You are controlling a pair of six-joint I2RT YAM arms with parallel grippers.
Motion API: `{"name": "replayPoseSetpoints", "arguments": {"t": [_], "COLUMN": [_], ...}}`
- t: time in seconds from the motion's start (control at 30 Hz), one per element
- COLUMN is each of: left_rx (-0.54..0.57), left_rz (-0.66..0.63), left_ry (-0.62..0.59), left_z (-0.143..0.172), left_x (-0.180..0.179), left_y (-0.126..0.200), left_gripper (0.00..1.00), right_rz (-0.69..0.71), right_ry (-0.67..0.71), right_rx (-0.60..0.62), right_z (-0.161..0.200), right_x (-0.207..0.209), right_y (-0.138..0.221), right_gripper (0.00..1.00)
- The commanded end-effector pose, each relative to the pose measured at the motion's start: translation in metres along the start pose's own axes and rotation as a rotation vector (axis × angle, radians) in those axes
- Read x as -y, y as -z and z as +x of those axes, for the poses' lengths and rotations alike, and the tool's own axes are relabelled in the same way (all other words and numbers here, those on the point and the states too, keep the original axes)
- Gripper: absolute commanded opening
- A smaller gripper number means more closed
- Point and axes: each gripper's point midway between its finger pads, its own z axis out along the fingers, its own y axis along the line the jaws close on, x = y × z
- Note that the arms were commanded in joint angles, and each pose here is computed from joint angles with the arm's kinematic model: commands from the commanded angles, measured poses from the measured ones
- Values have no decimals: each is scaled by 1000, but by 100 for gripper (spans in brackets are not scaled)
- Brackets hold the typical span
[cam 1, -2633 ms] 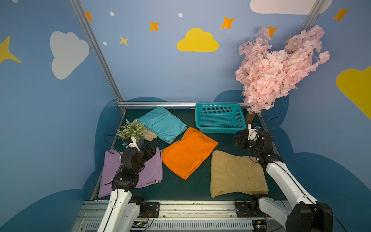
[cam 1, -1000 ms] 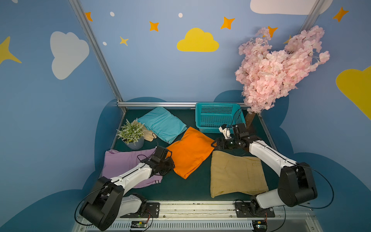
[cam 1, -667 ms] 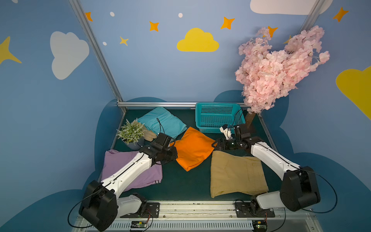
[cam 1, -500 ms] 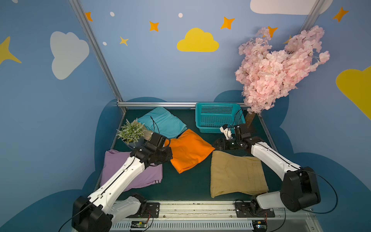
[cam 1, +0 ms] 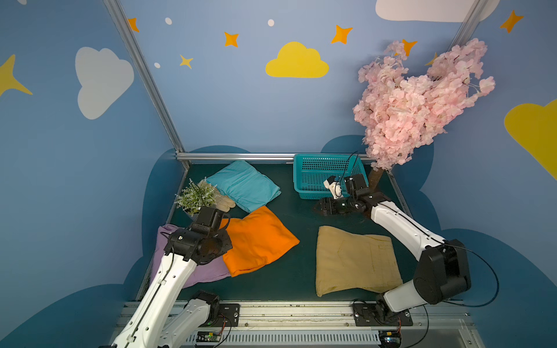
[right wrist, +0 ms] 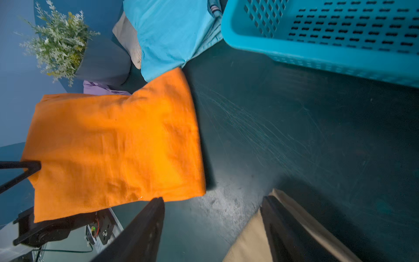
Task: Put the folded long pants in the basket
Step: Move the long pant to the center of the board, then move the basket to the center of the board.
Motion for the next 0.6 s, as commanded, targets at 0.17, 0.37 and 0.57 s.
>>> {"name": "replayPoseSetpoints", "arguments": {"t": [0.17, 0.37, 0.57], "left_rx": [-12, -10, -15], "left_rz": [-80, -43, -33], "left_ry": [36, 28, 26], "left_z": [-8, -9, -8], "left_x": [-19, -16, -14], "left_y": [-2, -3, -4], "left_gripper": [3, 3, 3], "right_rz": [161, 208, 245], "right_ry": [-11, 60, 64], "right_rx": [-112, -124, -174], "right_z": [-39, -78, -96], "right_x": [13, 9, 18], "right_y": [-34, -70, -115], "right_gripper": [68, 75, 77]}}
